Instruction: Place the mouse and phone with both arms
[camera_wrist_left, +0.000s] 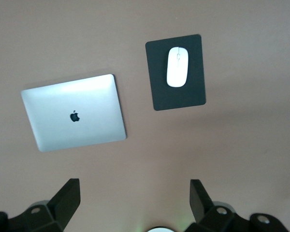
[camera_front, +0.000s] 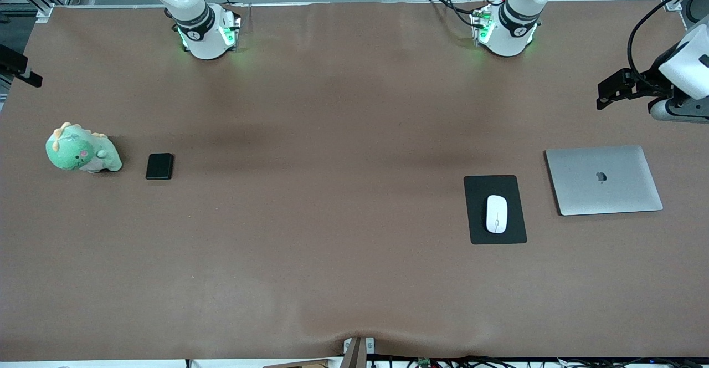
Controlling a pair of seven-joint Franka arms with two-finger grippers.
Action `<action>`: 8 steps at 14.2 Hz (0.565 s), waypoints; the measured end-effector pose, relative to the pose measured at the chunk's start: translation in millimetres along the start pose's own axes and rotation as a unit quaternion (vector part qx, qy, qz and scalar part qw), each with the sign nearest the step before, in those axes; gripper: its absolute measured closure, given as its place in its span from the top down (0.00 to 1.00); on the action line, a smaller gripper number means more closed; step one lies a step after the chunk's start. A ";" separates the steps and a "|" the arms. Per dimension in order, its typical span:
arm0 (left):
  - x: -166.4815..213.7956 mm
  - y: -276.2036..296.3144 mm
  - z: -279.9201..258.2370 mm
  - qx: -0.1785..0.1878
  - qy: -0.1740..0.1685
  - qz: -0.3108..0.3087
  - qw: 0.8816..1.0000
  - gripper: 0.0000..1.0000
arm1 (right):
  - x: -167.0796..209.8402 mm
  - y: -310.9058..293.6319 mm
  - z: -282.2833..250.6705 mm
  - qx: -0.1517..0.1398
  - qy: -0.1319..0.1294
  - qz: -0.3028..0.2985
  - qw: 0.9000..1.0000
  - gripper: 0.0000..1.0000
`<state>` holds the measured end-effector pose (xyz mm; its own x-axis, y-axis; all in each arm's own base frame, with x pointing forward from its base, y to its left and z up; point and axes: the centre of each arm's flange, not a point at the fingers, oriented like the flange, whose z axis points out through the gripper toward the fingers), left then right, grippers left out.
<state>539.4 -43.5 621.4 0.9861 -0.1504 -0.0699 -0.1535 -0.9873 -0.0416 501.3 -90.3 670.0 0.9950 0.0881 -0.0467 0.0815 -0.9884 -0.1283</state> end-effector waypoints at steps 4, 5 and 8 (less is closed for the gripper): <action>2.0 11.3 1.6 0.001 -0.002 0.013 1.000 1.00 | -21.4 -5.5 2.5 -0.015 -0.004 -0.005 1.000 1.00; 1.9 11.1 1.1 -0.003 -0.001 0.012 1.000 1.00 | -23.0 -7.2 0.0 -0.018 0.000 -0.007 1.000 1.00; 1.0 11.2 -1.4 -0.009 0.002 0.011 1.000 1.00 | -16.8 -10.0 -8.7 -0.032 0.017 -0.012 0.999 1.00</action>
<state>538.8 -54.8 622.2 0.9829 -0.1719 -0.0664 -0.1737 -0.9846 -0.0216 484.3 -83.0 680.7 0.9941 0.1080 -0.0101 0.1071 -0.9921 -0.0658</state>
